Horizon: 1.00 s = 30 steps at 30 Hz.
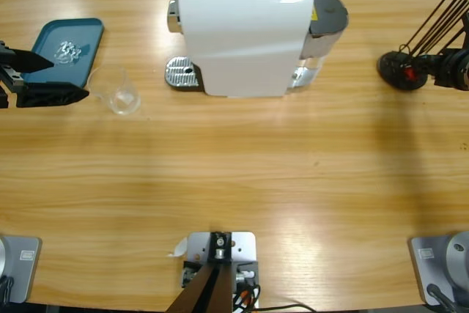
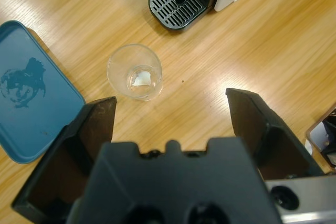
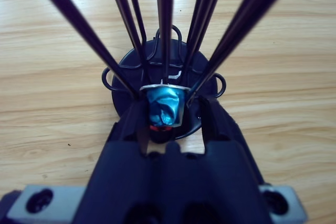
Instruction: Pour coffee
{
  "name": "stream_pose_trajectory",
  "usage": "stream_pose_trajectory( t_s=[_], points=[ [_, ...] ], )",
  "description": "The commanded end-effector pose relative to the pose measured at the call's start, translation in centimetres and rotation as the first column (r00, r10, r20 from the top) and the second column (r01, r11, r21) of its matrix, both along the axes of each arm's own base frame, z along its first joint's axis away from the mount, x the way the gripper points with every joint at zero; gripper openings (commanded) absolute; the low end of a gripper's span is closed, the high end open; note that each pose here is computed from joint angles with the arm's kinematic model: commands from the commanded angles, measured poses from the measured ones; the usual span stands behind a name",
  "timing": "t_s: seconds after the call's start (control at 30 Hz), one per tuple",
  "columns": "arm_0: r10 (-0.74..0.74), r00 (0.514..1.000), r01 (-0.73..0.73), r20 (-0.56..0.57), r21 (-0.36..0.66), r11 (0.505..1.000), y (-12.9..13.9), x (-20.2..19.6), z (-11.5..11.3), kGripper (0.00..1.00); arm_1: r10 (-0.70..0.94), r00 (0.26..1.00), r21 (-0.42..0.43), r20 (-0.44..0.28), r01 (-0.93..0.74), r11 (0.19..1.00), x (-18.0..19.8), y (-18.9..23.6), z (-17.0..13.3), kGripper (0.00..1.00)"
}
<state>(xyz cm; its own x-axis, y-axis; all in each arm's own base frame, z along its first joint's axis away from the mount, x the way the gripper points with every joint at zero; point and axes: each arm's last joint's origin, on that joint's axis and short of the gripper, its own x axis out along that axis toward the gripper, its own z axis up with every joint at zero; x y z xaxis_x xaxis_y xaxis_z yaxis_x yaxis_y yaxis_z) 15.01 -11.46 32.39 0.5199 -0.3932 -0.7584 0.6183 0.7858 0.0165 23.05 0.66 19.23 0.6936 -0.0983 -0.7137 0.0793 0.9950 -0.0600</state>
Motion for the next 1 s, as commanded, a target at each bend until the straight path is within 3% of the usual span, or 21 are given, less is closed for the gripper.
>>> stream_pose_trajectory(
  t_s=[0.03,0.07,0.2,0.27,1.0],
  points=[
    [0.015,1.000,-0.015,-0.020,-0.004,1.000,0.7,-0.6,-0.9,0.904,0.002,0.999,0.017,-0.039,-0.001,1.000,0.2,-0.1,-1.3,0.320],
    [0.015,1.000,-0.015,-0.020,-0.004,1.000,0.7,-0.6,-0.9,0.904,0.003,0.999,0.016,-0.037,-0.003,1.000,0.1,-0.1,-1.3,0.257],
    [0.015,1.000,-0.015,-0.020,-0.004,1.000,0.7,-0.7,-0.9,0.904,0.010,0.999,0.010,-0.034,-0.010,1.000,0.0,-0.1,-1.3,0.212],
    [0.015,1.000,-0.015,-0.022,-0.002,1.000,0.7,-0.7,-0.9,0.904,0.013,0.999,0.007,-0.030,-0.013,1.000,0.0,-0.1,-1.2,0.131],
    [0.019,0.999,-0.019,-0.035,0.003,1.000,1.3,-1.5,-1.7,0.904,0.038,0.998,0.002,0.056,-0.038,0.999,-0.7,-0.1,1.4,0.094]
  ],
)
